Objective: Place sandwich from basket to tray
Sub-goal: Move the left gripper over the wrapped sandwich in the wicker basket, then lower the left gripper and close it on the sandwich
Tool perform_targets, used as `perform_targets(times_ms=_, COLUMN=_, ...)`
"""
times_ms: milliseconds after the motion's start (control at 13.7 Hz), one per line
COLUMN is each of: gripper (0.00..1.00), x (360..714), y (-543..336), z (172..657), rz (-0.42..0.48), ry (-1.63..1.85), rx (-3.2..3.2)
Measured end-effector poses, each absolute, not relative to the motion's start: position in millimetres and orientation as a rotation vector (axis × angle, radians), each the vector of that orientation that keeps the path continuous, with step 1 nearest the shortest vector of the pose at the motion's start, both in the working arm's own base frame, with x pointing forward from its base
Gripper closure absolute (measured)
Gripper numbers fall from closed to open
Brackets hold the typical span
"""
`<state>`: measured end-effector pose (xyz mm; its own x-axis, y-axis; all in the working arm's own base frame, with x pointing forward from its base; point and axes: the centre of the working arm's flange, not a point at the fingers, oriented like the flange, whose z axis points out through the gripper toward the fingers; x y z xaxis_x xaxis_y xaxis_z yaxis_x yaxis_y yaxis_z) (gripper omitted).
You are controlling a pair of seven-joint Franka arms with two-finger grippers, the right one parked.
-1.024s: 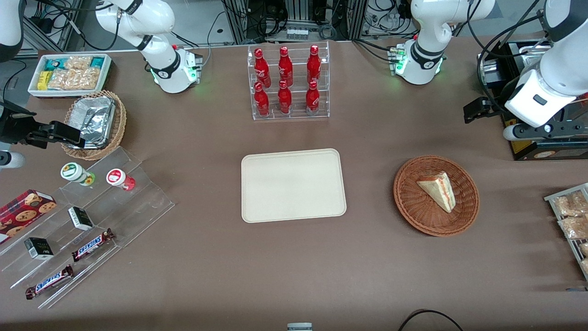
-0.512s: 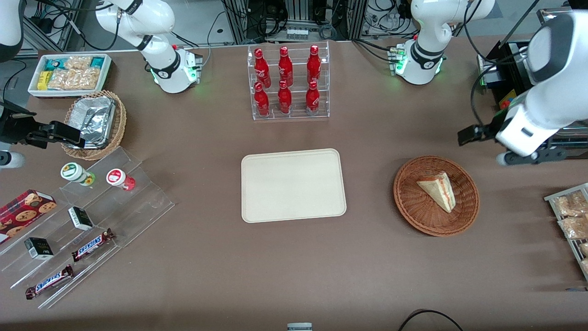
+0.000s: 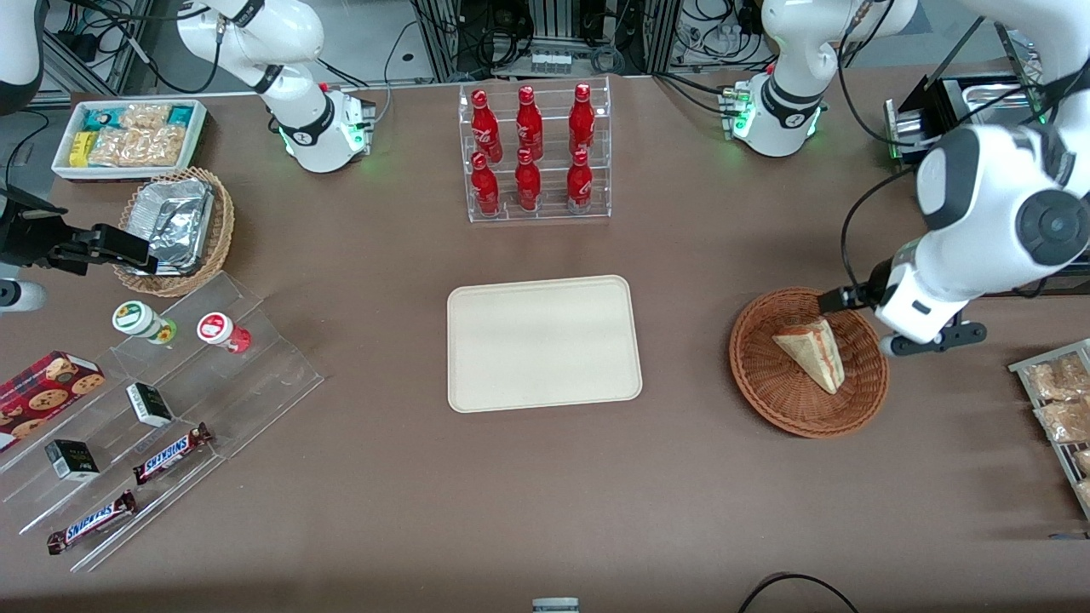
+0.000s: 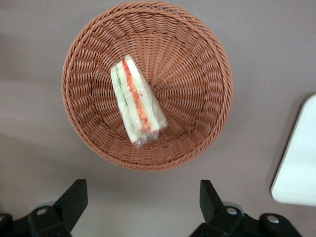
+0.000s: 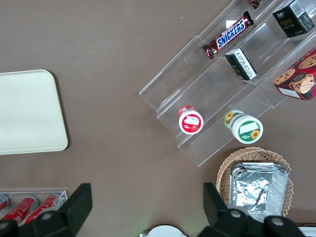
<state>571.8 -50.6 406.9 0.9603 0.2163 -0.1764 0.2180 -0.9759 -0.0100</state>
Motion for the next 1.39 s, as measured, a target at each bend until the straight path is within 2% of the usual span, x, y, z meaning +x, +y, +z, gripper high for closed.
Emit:
perform_targets(times_ms=439, gripper=0.00, x=574, y=-46, z=381, rz=-0.228, ry=0.850, rx=3.024)
perform_targets(times_ms=659, gripper=0.00, x=568, y=-44, z=357, rz=-0.178, ry=0.931, rx=2.996)
perform_targets(times_ms=1390, gripper=0.00, x=543, y=-38, z=296, rz=-0.089, ry=1.021, rx=2.955)
